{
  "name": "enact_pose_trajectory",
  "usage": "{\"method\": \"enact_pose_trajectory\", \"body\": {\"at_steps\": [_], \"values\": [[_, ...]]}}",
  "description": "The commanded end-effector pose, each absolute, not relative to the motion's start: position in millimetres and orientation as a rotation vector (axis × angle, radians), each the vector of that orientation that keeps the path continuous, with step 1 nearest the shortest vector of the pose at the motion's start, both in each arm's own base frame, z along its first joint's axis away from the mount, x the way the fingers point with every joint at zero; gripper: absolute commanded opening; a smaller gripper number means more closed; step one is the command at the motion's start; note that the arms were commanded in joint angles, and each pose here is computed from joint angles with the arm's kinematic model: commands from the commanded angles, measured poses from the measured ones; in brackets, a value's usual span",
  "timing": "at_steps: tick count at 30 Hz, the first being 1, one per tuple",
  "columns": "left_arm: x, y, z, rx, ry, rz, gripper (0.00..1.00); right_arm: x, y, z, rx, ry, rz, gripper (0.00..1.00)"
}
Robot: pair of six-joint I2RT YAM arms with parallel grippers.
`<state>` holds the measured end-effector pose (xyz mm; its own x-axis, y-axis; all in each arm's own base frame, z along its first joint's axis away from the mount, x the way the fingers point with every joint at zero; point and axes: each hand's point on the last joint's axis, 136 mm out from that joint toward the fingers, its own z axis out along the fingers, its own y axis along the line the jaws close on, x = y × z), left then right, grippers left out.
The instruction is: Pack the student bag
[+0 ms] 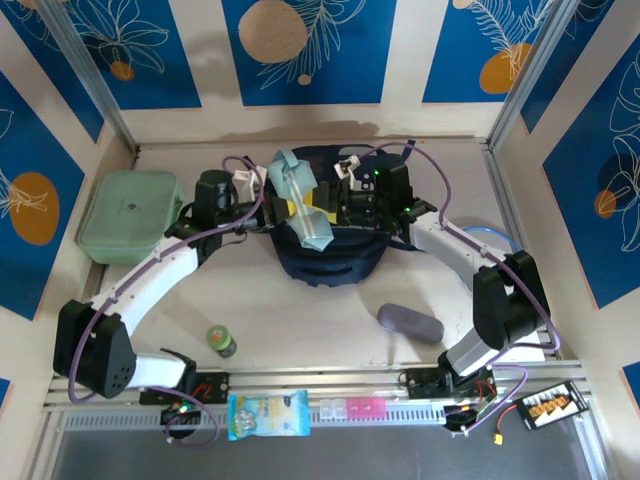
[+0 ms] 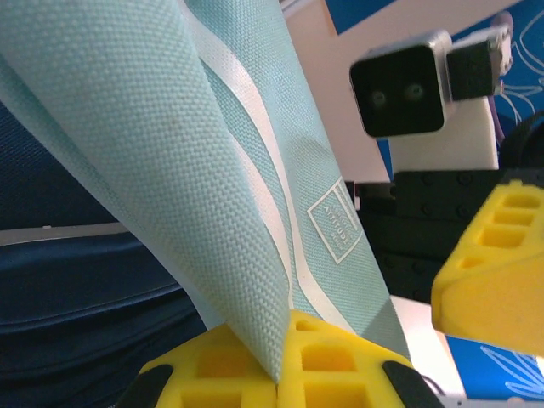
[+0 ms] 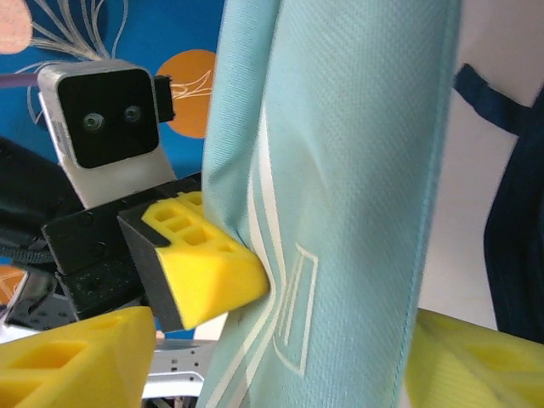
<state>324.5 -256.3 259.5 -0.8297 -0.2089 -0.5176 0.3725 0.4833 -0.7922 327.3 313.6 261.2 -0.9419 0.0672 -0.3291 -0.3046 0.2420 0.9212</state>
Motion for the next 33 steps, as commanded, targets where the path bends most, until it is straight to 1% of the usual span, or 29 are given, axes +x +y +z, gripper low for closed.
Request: {"method": "enact_pose_trajectory", "body": {"at_steps": [1,5,9,11,13,15,17,19,21,24,27,29,33], "values": [[318.6,-264.5,280.0,0.278,2.096,-1.369,0.0,324.4,319.7,275.2,-0.286,2.179,1.848,0.65],[317.9,-266.4,278.6,0.288,2.097,-1.383,0.0,324.6,321.8,273.3,-0.298,2.178,1.862,0.46],[319.7,-265.9,278.2,0.292,2.104,-1.367,0.0,328.4,321.3,267.2,-0.276,2.202,1.846,0.23],[322.5,-261.0,276.0,0.278,2.121,-1.312,0.19,332.4,317.7,264.7,-0.247,2.205,1.816,0.17],[324.4,-254.2,272.9,0.269,2.14,-1.238,0.49,336.5,310.9,263.5,-0.207,2.198,1.773,0.15],[328.5,-242.2,266.9,0.243,2.165,-1.12,0.67,342.9,298.2,262.2,-0.145,2.191,1.708,0.13],[333.6,-226.6,255.7,0.228,2.2,-0.965,0.8,348.1,283.2,261.6,-0.092,2.184,1.642,0.13],[336.4,-211.7,239.8,0.289,2.235,-0.793,0.88,353.9,264.8,256.1,-0.016,2.198,1.544,0.13],[341.0,-197.1,221.3,0.369,2.26,-0.615,1.0,358.7,243.8,247.5,0.072,2.232,1.414,0.13],[346.1,-196.0,207.2,0.525,2.244,-0.51,1.0,363.0,208.6,233.2,0.219,2.278,1.212,0.12],[348.8,-209.0,201.5,0.68,2.216,-0.494,1.0,363.6,172.2,221.4,0.385,2.303,1.067,0.11],[353.7,-220.9,200.2,0.752,2.167,-0.501,1.0,361.9,152.7,219.7,0.481,2.308,1.025,0.11],[362.0,-248.7,196.1,0.892,2.095,-0.527,1.0,355.3,133.4,223.2,0.507,2.287,0.934,0.11]]}}
